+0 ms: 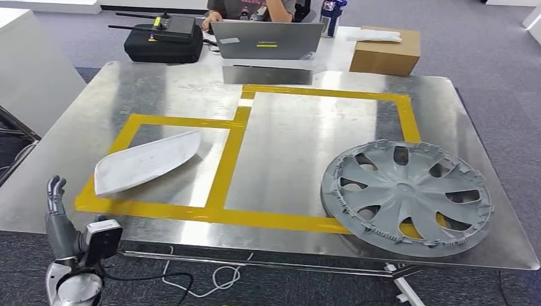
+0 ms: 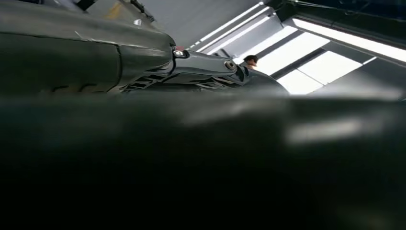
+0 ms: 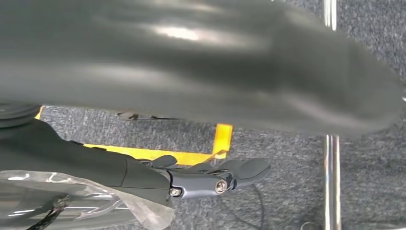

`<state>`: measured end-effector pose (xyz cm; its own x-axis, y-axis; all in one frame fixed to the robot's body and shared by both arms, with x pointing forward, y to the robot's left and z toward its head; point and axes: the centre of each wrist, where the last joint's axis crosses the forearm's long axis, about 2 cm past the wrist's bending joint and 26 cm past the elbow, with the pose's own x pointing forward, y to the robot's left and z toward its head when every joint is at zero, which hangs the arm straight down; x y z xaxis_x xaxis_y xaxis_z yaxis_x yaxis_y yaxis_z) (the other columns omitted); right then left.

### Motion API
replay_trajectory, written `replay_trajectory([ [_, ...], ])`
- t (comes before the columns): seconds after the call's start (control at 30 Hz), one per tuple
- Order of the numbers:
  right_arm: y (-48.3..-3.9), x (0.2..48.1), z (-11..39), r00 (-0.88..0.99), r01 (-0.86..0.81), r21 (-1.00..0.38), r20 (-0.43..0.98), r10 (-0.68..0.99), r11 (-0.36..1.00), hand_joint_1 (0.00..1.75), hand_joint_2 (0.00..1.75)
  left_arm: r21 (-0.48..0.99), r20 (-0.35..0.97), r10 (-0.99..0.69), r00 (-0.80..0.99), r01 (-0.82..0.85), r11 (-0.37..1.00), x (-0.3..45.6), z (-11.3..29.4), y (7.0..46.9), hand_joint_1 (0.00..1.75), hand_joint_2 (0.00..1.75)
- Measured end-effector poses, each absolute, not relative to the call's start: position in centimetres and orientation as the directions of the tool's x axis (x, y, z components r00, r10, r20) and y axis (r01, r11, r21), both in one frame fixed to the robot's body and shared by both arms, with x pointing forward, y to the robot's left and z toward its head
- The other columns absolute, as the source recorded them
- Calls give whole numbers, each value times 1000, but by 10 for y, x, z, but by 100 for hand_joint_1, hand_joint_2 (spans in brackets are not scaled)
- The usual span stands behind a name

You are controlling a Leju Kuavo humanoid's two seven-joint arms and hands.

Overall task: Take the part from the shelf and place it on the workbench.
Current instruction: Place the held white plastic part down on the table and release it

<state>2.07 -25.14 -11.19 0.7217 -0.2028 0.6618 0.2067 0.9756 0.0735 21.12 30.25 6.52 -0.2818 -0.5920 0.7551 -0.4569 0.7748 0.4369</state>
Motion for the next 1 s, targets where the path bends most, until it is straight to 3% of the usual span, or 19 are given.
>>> replay_trajectory([
  [0.13,-251,21,-112,721,219,71,660,-210,973,0,0,364,786,-543,-296,-489,793,198,66,306,0,0],
  [0.53,-250,18,-112,724,228,70,655,-217,971,0,0,337,808,-524,-269,-520,785,188,66,311,0,0],
  [1.0,-249,15,-112,738,236,57,639,-217,970,0,0,146,931,-294,-215,-518,843,181,42,306,0,0],
])
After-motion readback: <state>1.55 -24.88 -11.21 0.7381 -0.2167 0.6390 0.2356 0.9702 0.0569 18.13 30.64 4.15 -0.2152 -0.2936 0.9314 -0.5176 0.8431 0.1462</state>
